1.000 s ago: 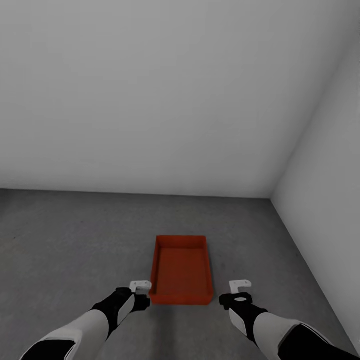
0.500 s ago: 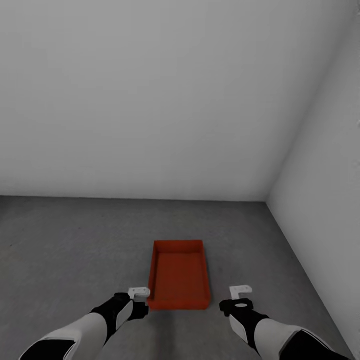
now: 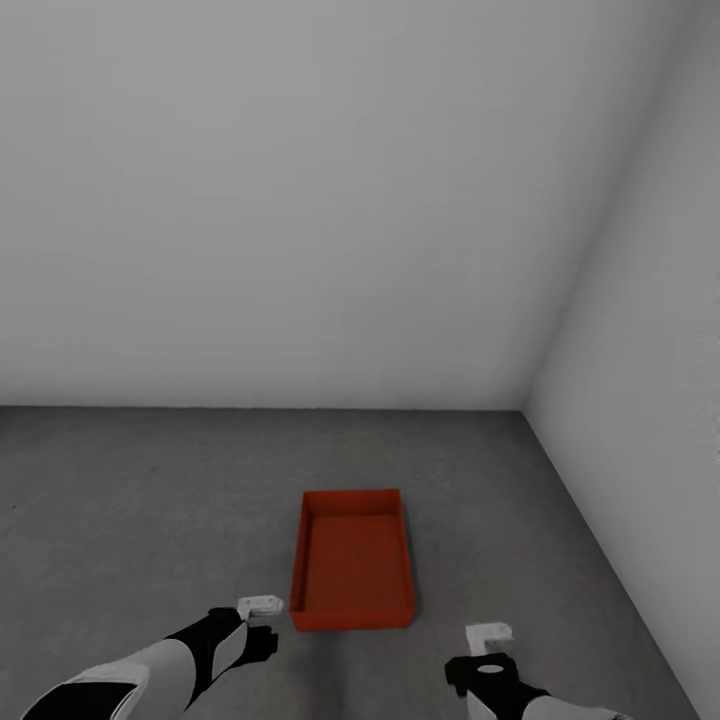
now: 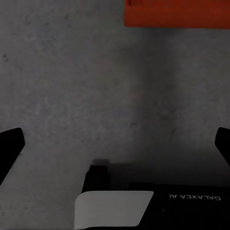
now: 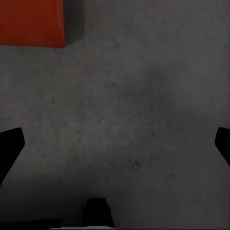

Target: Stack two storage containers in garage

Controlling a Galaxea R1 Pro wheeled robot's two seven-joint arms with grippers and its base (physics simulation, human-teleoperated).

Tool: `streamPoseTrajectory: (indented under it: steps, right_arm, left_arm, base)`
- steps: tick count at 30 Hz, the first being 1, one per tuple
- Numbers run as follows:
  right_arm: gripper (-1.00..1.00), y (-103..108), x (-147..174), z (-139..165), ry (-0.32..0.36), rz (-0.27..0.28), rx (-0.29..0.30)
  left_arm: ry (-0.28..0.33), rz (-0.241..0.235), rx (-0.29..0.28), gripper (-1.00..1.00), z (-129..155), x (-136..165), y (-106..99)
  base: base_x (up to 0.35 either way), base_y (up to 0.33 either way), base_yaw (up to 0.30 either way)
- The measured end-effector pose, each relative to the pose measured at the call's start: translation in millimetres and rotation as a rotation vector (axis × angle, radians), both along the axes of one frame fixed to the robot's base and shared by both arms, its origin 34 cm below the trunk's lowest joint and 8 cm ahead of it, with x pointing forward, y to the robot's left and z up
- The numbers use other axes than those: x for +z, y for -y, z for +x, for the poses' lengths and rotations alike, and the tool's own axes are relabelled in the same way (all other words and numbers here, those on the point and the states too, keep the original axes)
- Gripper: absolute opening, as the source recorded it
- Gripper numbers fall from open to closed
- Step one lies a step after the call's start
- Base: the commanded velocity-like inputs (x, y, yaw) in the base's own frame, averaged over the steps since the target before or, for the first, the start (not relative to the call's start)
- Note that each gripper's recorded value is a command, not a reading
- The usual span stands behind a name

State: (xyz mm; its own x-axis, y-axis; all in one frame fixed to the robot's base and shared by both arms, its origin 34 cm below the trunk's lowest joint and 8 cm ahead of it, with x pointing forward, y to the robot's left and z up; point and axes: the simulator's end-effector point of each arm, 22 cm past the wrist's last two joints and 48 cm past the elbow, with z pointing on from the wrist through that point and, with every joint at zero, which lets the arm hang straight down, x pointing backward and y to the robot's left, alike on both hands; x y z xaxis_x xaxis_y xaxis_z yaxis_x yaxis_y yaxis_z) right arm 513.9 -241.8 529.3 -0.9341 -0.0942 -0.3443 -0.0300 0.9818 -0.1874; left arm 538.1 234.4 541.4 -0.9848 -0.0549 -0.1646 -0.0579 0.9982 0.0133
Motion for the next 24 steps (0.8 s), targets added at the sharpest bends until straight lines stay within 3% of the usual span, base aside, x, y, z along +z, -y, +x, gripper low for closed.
streamPoseTrajectory:
  steps: [3,6,13,21,24]
  right_arm:
    - [1.0,-0.6,-1.2,-19.6,-0.019,0.001,0.002]
    - [1.0,-4.1,-12.1,-62.4,-0.069,-0.001,0.019]
    - [1.0,-1.7,-19.8,-93.2,-0.109,-0.005,0.02]
    - [1.0,-1.6,-31.1,-151.7,-0.183,-0.001,0.014]
    - [1.0,-1.0,-32.7,-162.9,-0.198,-0.002,0.013]
  left_arm:
    - [0.012,0.007,0.009,1.0,2.6,6.3,-7.8]
    - [0.033,0.016,0.016,1.0,7.3,9.2,-15.4]
    - [0.077,0.02,0.02,1.0,10.6,8.5,-16.5]
    - [0.04,0.02,0.02,1.0,-22.1,-4.8,-16.8]
    - [0.015,0.032,0.025,1.0,-42.6,-12.2,-26.6]
  base:
    - [0.0,0.0,-0.073]
    - [0.0,0.0,-0.016]
    - [0.0,0.0,-0.003]
    - [0.0,0.0,0.0]
    - [0.0,0.0,0.0]
